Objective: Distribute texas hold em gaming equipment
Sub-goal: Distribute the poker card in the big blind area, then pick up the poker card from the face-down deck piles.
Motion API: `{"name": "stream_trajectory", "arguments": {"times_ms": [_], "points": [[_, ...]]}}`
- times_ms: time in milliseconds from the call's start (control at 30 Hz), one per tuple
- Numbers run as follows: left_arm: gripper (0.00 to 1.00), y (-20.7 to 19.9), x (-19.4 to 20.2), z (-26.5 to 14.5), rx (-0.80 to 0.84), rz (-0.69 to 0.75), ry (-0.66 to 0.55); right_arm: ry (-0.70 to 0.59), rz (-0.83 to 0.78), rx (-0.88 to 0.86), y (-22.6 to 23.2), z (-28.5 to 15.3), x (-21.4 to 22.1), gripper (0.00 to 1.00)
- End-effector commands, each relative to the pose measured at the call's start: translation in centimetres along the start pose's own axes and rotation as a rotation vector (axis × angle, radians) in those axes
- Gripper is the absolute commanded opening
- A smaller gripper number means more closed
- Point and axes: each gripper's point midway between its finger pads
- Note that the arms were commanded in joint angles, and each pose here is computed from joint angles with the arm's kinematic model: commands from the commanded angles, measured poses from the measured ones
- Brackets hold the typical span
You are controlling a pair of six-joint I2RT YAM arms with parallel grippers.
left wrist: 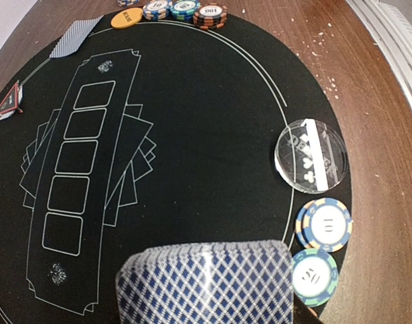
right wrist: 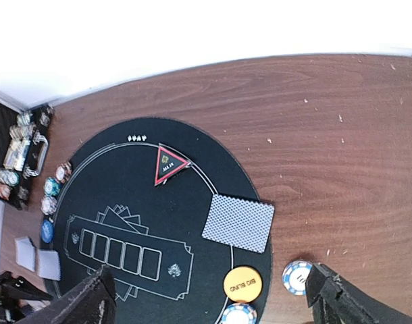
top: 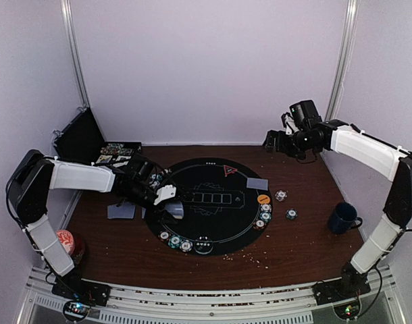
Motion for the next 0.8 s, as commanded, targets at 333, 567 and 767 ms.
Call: {"name": "stream_trajectory", "arguments": {"times_ms": [333,567,767], "points": [[0.42,1.0,-1.0,-0.4,-0.024,0.037,-0.032,0.057,-0.003,-0.555,9.3,-2.7,10.1,1.0],[0.42,0.9,-1.2,-0.5,-0.022,0.043,-0.038,0.185,-0.066,-0.615,14.5,0.6,16.7,1.0],[0.43,0.8,-1.4,-0.7,-0.021,0.049,-0.048,0.274,-0.114,-0.654,18.7,2.9,21.5,1.0]]}}
Point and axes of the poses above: each gripper's point midway between its finger pads, its own z axis out along the fingers, its own y axis along the line the jaws close on, x = y × z, and after that the axes turned 12 degrees about z, right-handed
